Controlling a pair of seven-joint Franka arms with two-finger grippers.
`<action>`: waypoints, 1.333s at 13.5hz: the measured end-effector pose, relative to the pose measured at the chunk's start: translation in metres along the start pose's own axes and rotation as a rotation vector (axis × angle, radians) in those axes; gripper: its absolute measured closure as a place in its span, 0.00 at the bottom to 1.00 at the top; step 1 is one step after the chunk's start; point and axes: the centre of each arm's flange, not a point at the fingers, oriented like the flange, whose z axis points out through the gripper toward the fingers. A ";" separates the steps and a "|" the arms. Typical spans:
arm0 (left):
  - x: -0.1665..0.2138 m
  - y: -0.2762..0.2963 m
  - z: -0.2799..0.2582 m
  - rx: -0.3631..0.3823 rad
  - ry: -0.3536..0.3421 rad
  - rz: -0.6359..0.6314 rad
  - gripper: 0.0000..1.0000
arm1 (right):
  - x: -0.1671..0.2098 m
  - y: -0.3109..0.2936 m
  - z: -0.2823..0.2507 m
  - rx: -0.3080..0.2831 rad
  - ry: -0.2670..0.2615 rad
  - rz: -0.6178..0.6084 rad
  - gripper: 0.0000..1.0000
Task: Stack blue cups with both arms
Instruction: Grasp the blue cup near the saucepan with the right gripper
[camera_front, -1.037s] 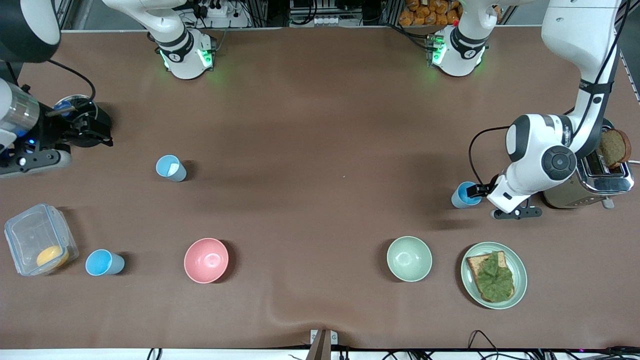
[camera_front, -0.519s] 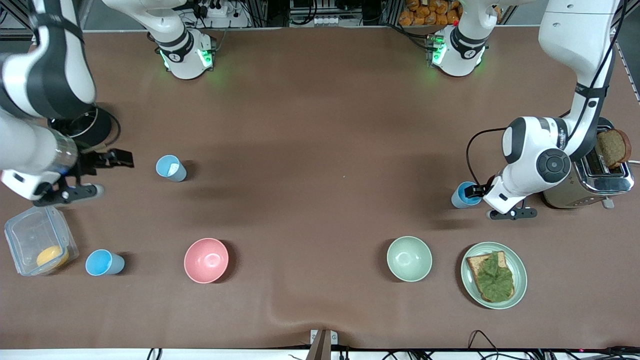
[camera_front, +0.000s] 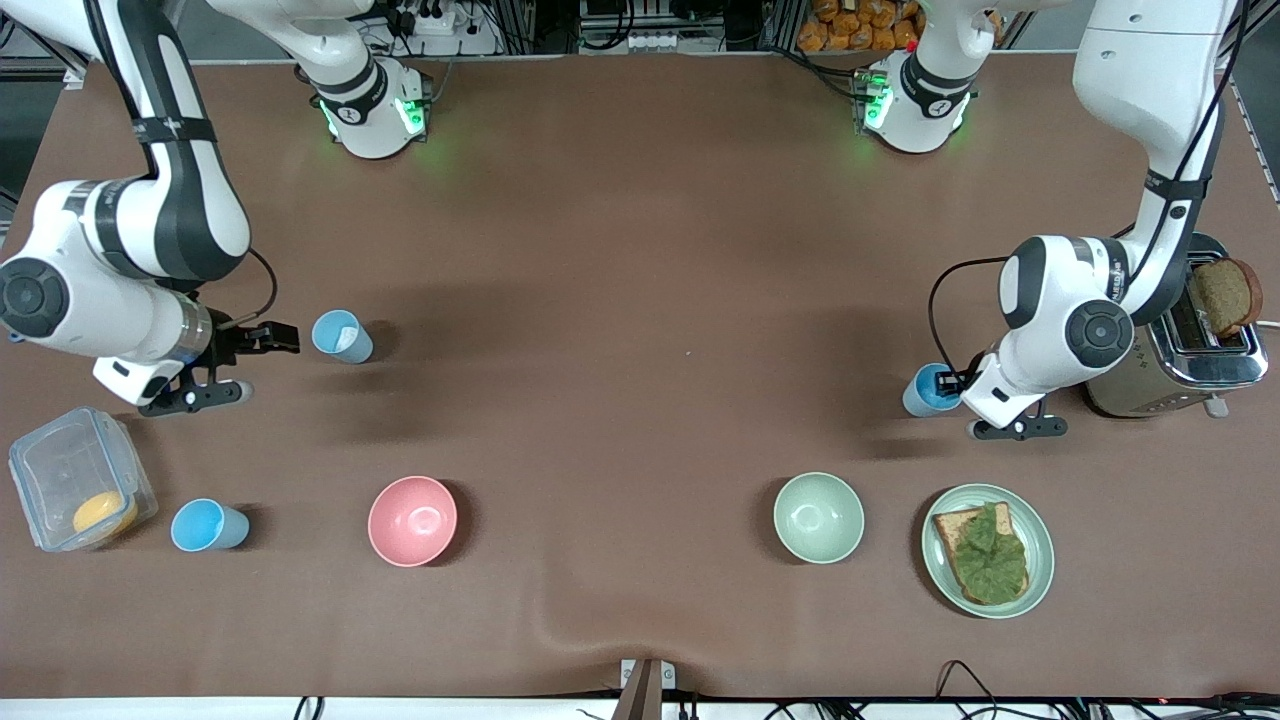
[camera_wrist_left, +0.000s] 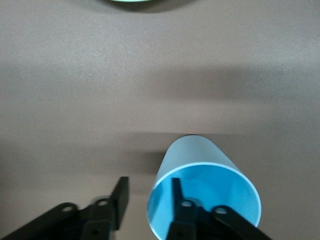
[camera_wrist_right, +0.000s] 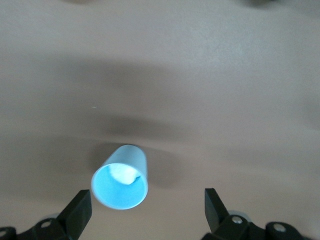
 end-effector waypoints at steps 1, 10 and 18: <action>0.000 0.000 0.000 0.000 0.000 0.000 0.62 | -0.011 0.008 0.018 0.001 0.012 -0.005 0.00; 0.000 0.015 -0.008 -0.005 0.015 0.022 0.96 | -0.051 0.005 0.099 0.000 0.033 -0.026 0.00; 0.006 0.017 -0.018 -0.004 0.028 0.026 0.96 | -0.042 -0.019 0.110 0.009 0.055 -0.049 0.27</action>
